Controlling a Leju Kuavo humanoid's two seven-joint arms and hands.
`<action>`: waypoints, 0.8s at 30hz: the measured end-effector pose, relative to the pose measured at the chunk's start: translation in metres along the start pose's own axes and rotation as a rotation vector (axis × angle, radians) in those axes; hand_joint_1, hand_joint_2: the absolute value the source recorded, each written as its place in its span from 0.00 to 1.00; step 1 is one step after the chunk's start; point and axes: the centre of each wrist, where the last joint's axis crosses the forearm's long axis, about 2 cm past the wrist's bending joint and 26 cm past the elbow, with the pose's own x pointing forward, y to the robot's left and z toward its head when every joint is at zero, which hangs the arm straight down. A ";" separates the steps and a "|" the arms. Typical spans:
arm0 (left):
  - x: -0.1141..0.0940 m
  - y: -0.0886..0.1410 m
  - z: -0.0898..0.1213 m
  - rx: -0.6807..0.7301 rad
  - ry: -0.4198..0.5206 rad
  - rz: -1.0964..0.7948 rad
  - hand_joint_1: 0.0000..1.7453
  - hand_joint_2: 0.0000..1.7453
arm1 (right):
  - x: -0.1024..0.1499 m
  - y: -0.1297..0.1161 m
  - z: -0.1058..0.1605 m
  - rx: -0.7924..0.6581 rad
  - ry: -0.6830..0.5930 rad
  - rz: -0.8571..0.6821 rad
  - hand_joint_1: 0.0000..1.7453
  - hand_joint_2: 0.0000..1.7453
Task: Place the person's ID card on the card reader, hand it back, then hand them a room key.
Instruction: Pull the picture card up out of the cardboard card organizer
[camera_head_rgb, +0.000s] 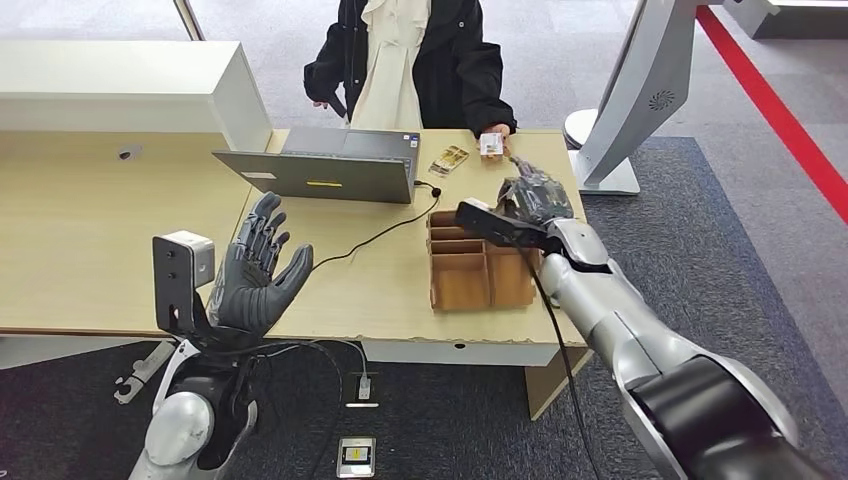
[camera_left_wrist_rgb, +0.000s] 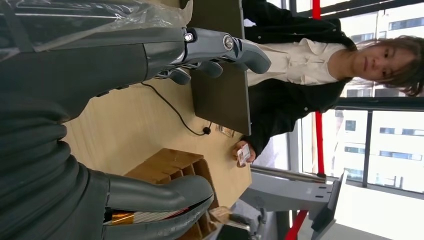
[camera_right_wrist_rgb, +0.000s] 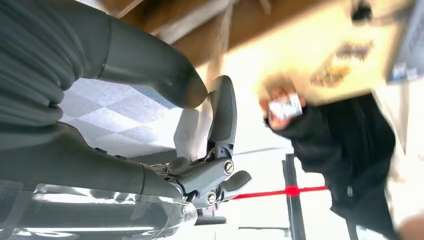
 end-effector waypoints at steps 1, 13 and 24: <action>0.000 0.000 0.000 0.000 0.000 -0.001 0.00 1.00 | 0.001 -0.009 -0.004 -0.025 -0.004 -0.003 1.00 1.00; 0.008 -0.005 -0.012 -0.035 -0.061 0.001 0.00 1.00 | 0.024 -0.127 -0.041 -0.235 -0.041 0.048 1.00 1.00; 0.006 -0.007 -0.015 -0.085 -0.057 0.010 0.00 1.00 | 0.011 -0.115 -0.038 -0.138 0.050 0.067 1.00 1.00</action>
